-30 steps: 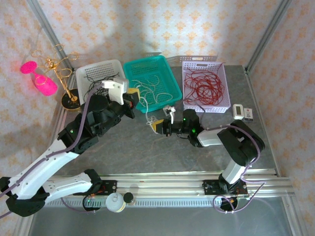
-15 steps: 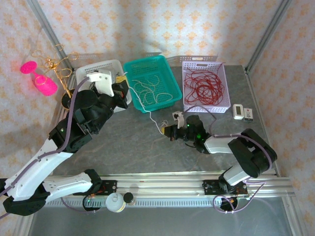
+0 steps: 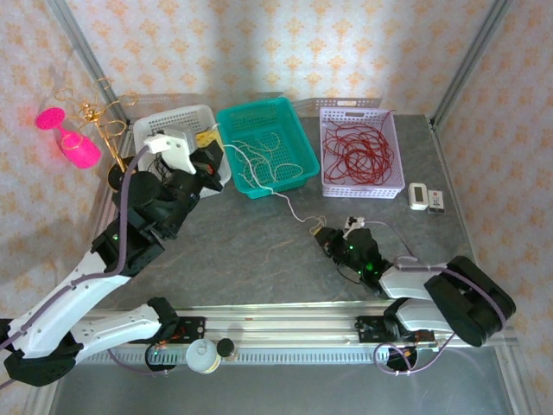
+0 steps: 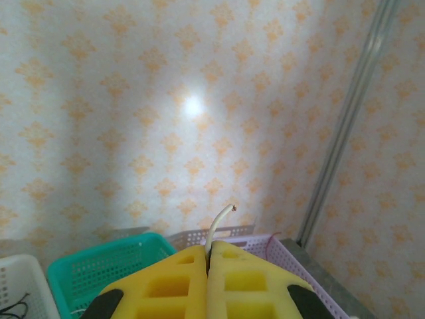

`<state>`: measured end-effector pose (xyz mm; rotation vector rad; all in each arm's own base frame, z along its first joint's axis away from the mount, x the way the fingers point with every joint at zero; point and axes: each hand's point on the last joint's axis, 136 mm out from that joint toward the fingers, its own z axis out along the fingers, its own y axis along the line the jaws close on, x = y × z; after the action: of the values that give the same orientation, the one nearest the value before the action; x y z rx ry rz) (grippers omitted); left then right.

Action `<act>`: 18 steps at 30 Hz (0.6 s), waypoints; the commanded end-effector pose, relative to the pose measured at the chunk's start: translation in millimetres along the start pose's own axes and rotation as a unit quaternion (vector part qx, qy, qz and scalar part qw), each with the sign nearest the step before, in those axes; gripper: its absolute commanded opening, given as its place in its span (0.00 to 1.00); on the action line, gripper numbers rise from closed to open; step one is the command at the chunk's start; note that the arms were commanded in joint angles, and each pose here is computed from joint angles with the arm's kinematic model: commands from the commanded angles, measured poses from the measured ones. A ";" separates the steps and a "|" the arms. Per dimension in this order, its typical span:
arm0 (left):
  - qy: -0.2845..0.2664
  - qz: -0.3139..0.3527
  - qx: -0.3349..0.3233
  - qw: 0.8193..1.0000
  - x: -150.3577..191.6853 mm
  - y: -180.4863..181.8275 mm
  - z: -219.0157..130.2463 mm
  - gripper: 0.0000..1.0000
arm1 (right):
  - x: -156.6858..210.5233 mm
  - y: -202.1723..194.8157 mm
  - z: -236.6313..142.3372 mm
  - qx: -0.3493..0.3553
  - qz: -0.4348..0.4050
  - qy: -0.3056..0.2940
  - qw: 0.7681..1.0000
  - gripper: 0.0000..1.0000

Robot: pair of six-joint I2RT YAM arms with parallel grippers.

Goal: Untangle the cables

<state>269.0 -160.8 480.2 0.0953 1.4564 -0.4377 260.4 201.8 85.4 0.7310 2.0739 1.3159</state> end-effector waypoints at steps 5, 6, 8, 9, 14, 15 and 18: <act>-0.019 -0.006 0.051 0.998 -6.2 -18.2 -1.7 0.00 | -50.4 20.8 -26.3 -0.011 -0.015 -0.145 0.989 0.14; -0.021 -0.003 0.051 0.998 -7.9 -17.8 -2.6 0.00 | -51.7 12.6 -28.7 -0.001 -0.010 -0.151 0.989 0.14; -0.024 0.000 0.040 0.999 -12.7 -14.0 -3.8 0.00 | -51.6 0.6 -31.0 0.014 -0.015 -0.155 0.988 0.14; -0.026 0.002 0.027 0.999 -16.9 -9.5 -4.0 0.00 | -51.7 -2.8 -30.9 0.024 -0.037 -0.155 0.987 0.14; -0.053 0.008 -0.024 0.998 -49.4 5.4 -6.9 0.00 | -56.1 -18.4 -34.4 0.070 -0.152 -0.166 0.972 0.16; -0.057 0.010 -0.020 0.998 -55.8 3.0 -6.4 0.00 | -53.9 -11.7 -34.3 0.058 -0.183 -0.159 0.968 0.15; -0.058 0.016 -0.002 0.998 -66.5 -6.0 -3.5 0.00 | -46.1 19.4 -29.2 0.023 -0.279 -0.131 0.951 0.18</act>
<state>264.4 -152.9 526.5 0.0764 1.3698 -0.4262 270.0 148.6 96.6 0.5544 1.9412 0.8983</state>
